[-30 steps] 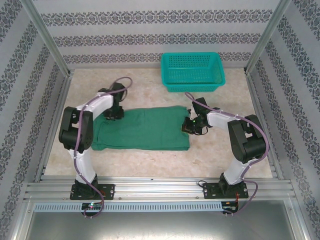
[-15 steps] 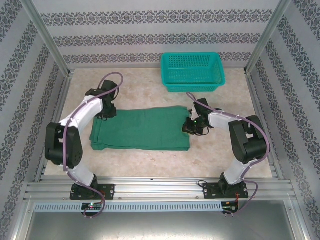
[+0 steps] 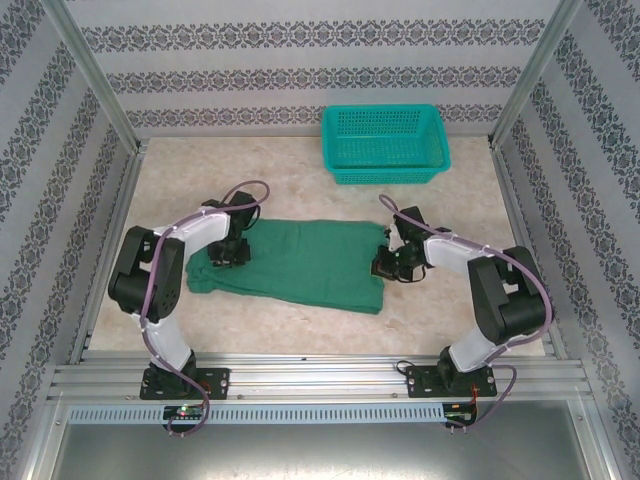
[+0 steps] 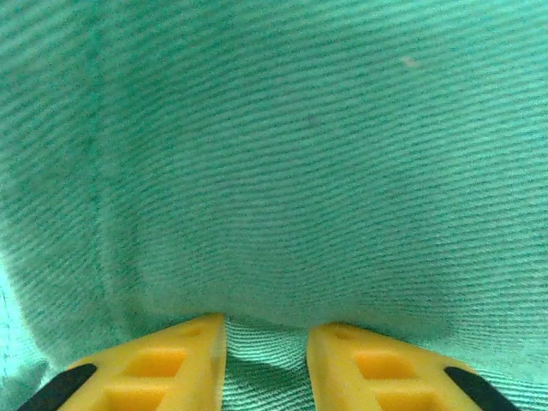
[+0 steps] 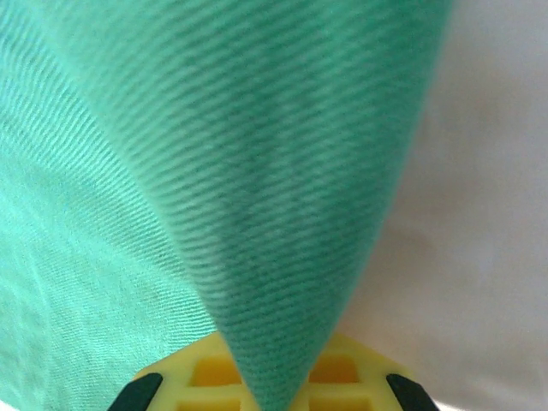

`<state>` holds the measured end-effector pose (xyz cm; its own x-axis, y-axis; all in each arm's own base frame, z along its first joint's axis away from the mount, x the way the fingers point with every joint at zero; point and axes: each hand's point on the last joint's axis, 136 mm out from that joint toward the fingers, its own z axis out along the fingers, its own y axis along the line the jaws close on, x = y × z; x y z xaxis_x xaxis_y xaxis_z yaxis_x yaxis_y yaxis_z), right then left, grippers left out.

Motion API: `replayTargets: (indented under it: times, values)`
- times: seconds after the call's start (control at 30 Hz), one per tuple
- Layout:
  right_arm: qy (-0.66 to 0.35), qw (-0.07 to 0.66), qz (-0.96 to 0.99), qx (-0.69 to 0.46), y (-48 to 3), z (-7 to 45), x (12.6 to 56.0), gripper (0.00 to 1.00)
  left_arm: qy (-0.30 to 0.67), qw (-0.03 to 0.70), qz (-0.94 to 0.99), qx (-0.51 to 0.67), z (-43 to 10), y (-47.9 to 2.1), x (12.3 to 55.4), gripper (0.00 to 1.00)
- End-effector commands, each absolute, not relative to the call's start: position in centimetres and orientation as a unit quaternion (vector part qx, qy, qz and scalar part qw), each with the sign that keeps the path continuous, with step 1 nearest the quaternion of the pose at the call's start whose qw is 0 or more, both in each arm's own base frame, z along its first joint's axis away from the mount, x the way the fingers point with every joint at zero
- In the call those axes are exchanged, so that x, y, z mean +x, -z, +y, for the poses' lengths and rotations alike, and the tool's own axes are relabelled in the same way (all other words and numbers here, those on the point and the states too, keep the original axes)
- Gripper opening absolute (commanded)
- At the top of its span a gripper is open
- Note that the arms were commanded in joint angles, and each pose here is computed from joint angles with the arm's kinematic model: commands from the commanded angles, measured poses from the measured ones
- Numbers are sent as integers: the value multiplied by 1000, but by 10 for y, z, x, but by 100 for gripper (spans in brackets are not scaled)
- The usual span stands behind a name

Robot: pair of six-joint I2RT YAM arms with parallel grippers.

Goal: Roll up the long pants

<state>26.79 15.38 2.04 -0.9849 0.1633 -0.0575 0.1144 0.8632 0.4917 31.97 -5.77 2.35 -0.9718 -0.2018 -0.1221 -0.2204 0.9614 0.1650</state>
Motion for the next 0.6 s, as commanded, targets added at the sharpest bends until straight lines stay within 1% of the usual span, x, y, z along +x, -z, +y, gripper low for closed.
replayTargets:
  times: [0.0,0.13,0.27,0.43,0.57]
  values:
    - [-228,7,973,39,-16,159,219,0,-64,53,992,-94,-76,-1,352,28]
    - [-237,-5,971,-15,-18,186,181,0,-53,57,996,-52,-98,0,397,22]
    - [-252,-8,965,-71,-17,217,154,0,-31,76,997,-12,-133,3,442,20]
    - [-268,-3,950,-162,-28,269,142,0,8,104,994,22,-178,4,485,14]
    - [-289,5,925,-246,-54,323,135,0,22,137,990,29,-192,-14,509,12]
